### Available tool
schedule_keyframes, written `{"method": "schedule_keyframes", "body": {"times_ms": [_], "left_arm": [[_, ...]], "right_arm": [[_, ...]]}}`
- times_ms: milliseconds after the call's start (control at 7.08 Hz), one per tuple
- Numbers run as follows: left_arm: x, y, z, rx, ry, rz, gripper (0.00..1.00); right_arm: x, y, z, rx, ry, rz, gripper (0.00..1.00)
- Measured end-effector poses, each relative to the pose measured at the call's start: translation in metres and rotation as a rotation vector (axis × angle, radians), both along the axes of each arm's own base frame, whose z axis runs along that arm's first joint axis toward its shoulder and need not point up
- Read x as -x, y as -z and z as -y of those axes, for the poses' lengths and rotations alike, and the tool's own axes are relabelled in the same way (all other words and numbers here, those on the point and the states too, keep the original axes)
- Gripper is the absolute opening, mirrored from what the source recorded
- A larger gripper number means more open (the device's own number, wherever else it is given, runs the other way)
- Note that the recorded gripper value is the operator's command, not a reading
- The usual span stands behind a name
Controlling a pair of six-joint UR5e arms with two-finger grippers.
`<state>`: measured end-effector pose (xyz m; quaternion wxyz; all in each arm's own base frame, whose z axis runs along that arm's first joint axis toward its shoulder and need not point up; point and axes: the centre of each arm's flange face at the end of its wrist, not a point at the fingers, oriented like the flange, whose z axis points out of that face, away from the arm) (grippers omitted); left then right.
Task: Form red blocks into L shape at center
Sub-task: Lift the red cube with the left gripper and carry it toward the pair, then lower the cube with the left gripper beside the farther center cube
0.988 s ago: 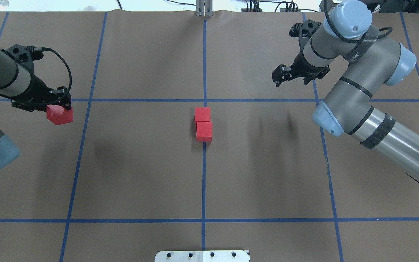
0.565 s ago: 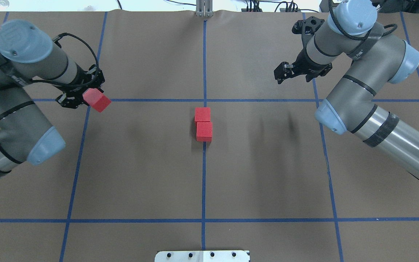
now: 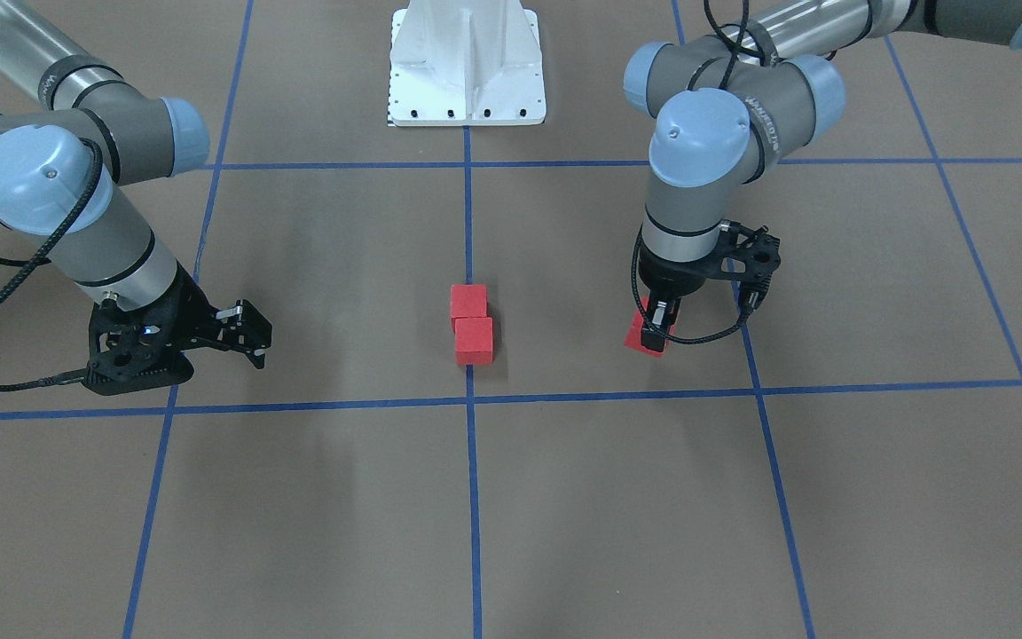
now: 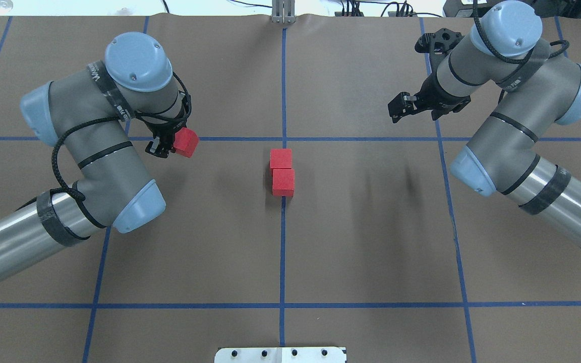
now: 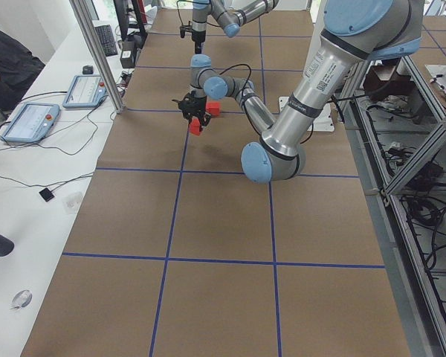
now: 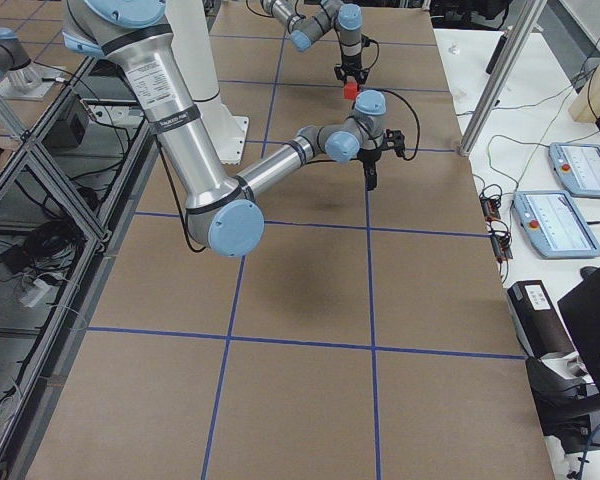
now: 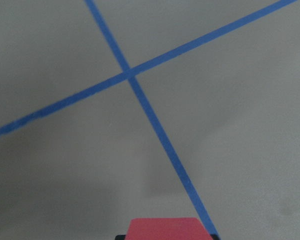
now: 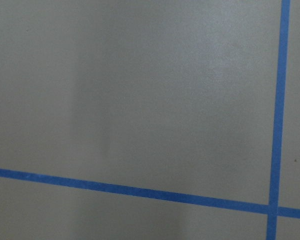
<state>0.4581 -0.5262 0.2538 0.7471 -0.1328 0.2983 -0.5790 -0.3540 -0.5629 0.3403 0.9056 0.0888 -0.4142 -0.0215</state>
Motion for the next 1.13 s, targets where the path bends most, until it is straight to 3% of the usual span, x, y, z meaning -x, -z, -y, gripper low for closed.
{"method": "schedule_keyframes", "body": {"times_ms": [424,706,1129], "left_arm": [[-0.053,0.040,-0.026,0.171,0.126,-0.003,0.00],[-0.108,0.072,-0.024,0.246,0.154,0.031,0.00],[-0.132,0.074,-0.022,0.288,0.177,0.059,0.00]], "right_arm": [[0.012,0.025,-0.047,-0.034,0.062,0.056,0.99],[0.051,0.030,-0.079,-0.075,0.093,0.030,0.99],[0.056,0.034,-0.091,-0.105,0.082,0.000,0.99]]}}
